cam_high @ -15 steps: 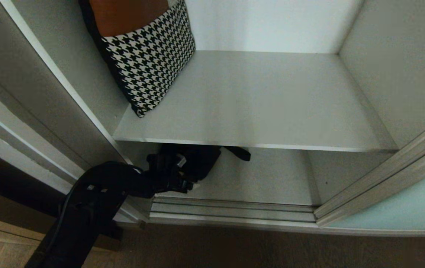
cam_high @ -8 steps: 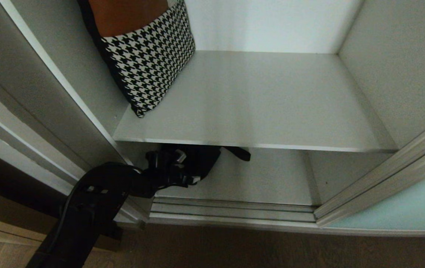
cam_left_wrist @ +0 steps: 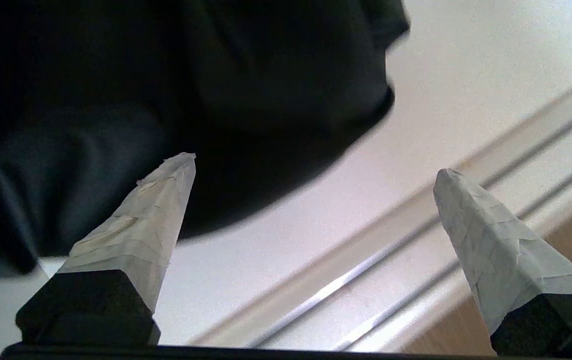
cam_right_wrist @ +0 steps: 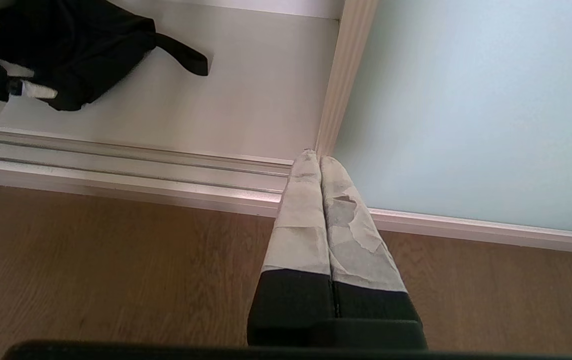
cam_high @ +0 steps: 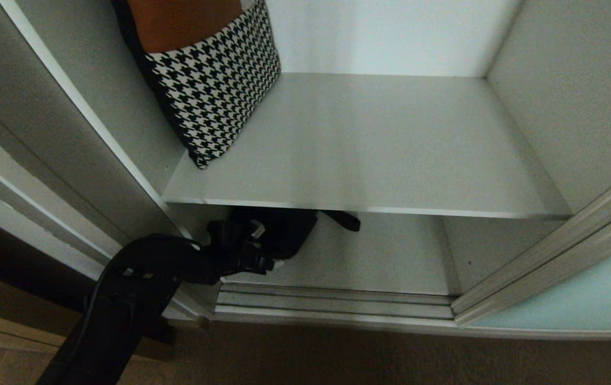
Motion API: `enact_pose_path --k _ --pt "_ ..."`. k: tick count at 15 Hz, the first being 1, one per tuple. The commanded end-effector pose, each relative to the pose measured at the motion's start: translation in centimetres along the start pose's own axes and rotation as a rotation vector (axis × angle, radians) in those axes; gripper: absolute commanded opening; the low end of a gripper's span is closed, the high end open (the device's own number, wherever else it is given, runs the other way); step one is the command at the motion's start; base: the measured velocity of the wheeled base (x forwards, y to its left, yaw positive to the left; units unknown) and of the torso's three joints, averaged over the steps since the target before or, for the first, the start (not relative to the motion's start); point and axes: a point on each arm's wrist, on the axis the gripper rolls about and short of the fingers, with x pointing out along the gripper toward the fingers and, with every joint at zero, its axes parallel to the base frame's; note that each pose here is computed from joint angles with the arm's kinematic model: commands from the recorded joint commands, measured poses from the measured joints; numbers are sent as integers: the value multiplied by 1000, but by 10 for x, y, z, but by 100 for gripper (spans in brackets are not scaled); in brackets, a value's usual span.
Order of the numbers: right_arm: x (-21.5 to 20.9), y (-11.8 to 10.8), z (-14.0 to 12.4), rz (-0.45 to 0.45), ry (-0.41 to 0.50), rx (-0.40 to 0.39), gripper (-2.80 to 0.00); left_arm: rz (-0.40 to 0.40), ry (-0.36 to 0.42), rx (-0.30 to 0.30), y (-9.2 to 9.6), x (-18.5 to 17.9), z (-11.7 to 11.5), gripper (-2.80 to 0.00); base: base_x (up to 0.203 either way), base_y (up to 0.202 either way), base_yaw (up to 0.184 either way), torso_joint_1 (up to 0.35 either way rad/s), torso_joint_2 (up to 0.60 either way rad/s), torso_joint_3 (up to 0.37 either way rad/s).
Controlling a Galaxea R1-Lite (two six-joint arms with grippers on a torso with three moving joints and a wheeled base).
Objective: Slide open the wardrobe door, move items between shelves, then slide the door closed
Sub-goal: Place the bag on the higher shelf
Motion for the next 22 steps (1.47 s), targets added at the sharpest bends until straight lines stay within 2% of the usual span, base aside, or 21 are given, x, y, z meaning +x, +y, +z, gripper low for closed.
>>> enact_pose_path --k 1,4,5,17,20,22 --pt "0 0 0 0 0 0 -280 -7 27 -16 2 -3 0 0 0 0 0 0 0 0" --pt "0 0 0 0 1 0 -280 -6 28 -14 3 -4 0 0 0 0 0 0 0 0" --pt "0 0 0 0 1 -1 -280 -4 25 -13 3 -3 -1 -280 0 0 0 0 0 0" --pt "0 0 0 0 0 -1 -280 17 13 26 7 -3 -5 -280 0 0 0 0 0 0" --pt "0 0 0 0 0 0 -280 42 -55 60 7 -3 -2 -280 0 0 0 0 0 0" --pt "0 0 0 0 0 -1 -280 101 -145 107 9 -4 2 -280 0 0 0 0 0 0"
